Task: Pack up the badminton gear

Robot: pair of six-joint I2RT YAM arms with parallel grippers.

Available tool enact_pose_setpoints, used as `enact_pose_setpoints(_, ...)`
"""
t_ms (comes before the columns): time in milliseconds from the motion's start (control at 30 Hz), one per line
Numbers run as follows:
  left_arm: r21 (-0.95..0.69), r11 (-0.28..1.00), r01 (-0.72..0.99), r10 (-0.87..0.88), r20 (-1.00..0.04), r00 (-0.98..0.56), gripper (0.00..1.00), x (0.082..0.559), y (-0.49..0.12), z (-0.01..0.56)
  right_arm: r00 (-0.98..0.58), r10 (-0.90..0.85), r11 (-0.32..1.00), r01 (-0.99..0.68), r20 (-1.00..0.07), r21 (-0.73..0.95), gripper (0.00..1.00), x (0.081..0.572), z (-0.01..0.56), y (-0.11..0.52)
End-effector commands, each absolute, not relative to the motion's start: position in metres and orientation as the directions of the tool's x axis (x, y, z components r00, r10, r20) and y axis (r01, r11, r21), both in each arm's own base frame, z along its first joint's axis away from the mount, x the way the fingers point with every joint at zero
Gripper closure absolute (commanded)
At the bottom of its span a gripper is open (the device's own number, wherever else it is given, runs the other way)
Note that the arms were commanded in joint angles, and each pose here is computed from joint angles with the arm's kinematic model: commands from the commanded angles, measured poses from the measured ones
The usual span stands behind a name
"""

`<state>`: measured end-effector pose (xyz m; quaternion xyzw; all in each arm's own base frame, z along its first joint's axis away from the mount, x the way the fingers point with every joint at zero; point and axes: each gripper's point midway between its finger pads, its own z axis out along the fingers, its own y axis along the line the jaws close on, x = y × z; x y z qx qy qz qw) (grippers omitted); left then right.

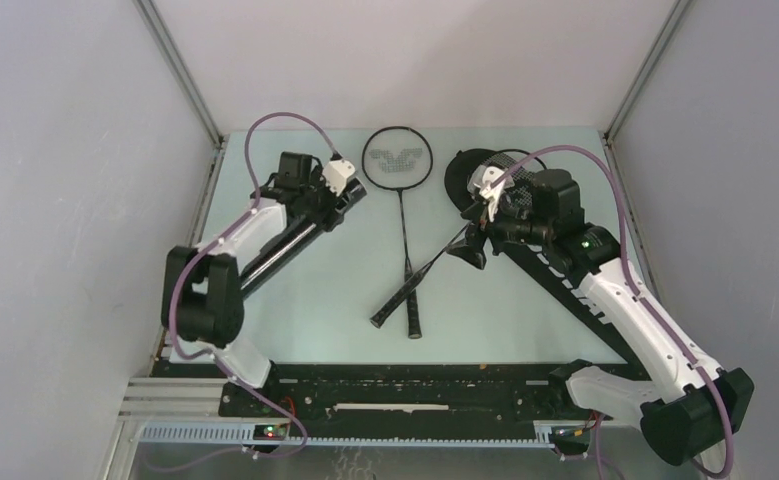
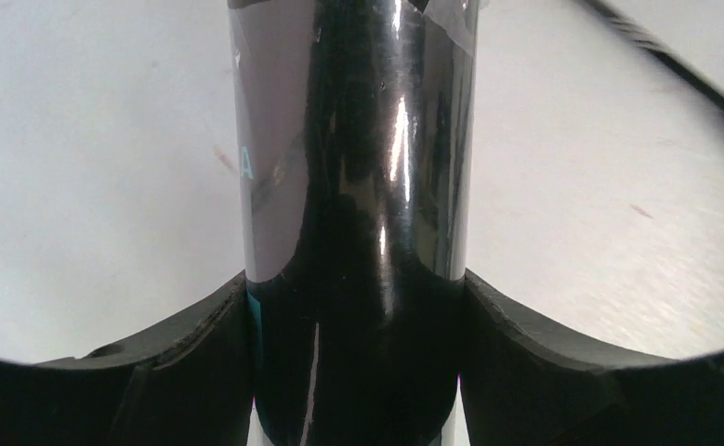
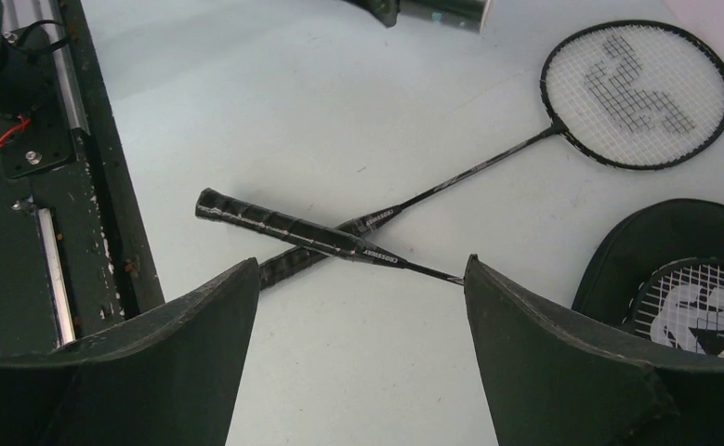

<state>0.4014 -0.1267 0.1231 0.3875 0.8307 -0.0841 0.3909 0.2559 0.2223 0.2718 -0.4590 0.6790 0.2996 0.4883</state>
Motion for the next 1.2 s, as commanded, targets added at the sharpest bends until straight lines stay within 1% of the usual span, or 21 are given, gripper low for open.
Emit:
enact_pose_setpoints(0,0.249,0.785,0.567,0.557,-0.686,-0.469,0.95,0.455,-0.094,0.138,-0.133,-0.329,0.441,-0.897,-0.935,-0.028,0.11,0.266,0.263,0.217)
enact_pose_setpoints(67,0.242,0.803,0.545,0.55,-0.653,-0.52,0.94,0.466,-0.086,0.123,-0.157,-0.33,0.46,-0.888,-0.931,-0.013,0.12,0.271,0.258,0.215)
enact_pose_setpoints(167,0.232,0.82,0.522,0.543,-0.601,-0.586,0.95,0.481,-0.075,0.102,-0.188,-0.332,0.48,-0.877,-0.925,0.006,0.12,0.278,0.251,0.214)
enact_pose_setpoints(333,0.235,0.838,0.492,0.531,-0.556,-0.639,0.94,0.496,-0.058,0.08,-0.21,-0.348,0.493,-0.87,-0.913,0.012,0.12,0.284,0.241,0.214)
enact_pose_setpoints(433,0.239,0.848,0.473,0.521,-0.54,-0.661,0.91,0.502,-0.047,0.074,-0.229,-0.369,0.531,-0.847,-0.901,-0.003,0.12,0.294,0.232,0.208)
enact_pose_setpoints(533,0.236,0.856,0.459,0.51,-0.522,-0.683,0.86,0.504,-0.035,0.065,-0.256,-0.382,0.575,-0.818,-0.888,-0.011,0.12,0.305,0.223,0.202)
enact_pose_setpoints(600,0.222,0.863,0.454,0.499,-0.511,-0.699,0.79,0.504,-0.032,0.061,-0.275,-0.388,0.615,-0.788,-0.88,-0.025,0.12,0.314,0.218,0.196)
enact_pose_setpoints(700,0.2,0.864,0.462,0.495,-0.508,-0.705,0.65,0.502,-0.034,0.059,-0.317,-0.396,0.675,-0.737,-0.862,-0.039,0.12,0.328,0.208,0.181)
enact_pose_setpoints(733,0.192,0.863,0.467,0.494,-0.509,-0.704,0.59,0.501,-0.036,0.06,-0.336,-0.394,0.697,-0.716,-0.856,-0.04,0.12,0.333,0.206,0.173)
enact_pose_setpoints(800,0.181,0.867,0.463,0.485,-0.513,-0.708,0.44,0.499,-0.036,0.062,-0.383,-0.412,0.728,-0.684,-0.827,-0.046,0.12,0.338,0.199,0.158)
enact_pose_setpoints(867,0.164,0.876,0.454,0.467,-0.531,-0.708,0.23,0.499,-0.035,0.068,-0.407,-0.436,0.758,-0.647,-0.803,-0.084,0.12,0.344,0.193,0.142)
enact_pose_setpoints(900,0.154,0.88,0.448,0.455,-0.541,-0.707,0.15,0.499,-0.035,0.072,-0.42,-0.442,0.772,-0.628,-0.792,-0.098,0.12,0.346,0.19,0.135)
enact_pose_setpoints(933,0.145,0.885,0.443,0.444,-0.552,-0.706,0.03,0.499,-0.034,0.076,-0.434,-0.443,0.786,-0.61,-0.784,-0.107,0.12,0.348,0.189,0.127)
enact_pose_setpoints(967,0.133,0.888,0.439,0.432,-0.564,-0.704,0.01,0.498,-0.034,0.081,-0.447,-0.442,0.796,-0.594,-0.778,-0.11,0.12,0.35,0.187,0.12)
enact_pose_setpoints(1167,0.13,0.903,0.409,0.39,-0.643,-0.659,0.0,0.489,-0.032,0.125,-0.541,-0.408,0.862,-0.493,-0.735,-0.116,0.11,0.355,0.173,0.079)
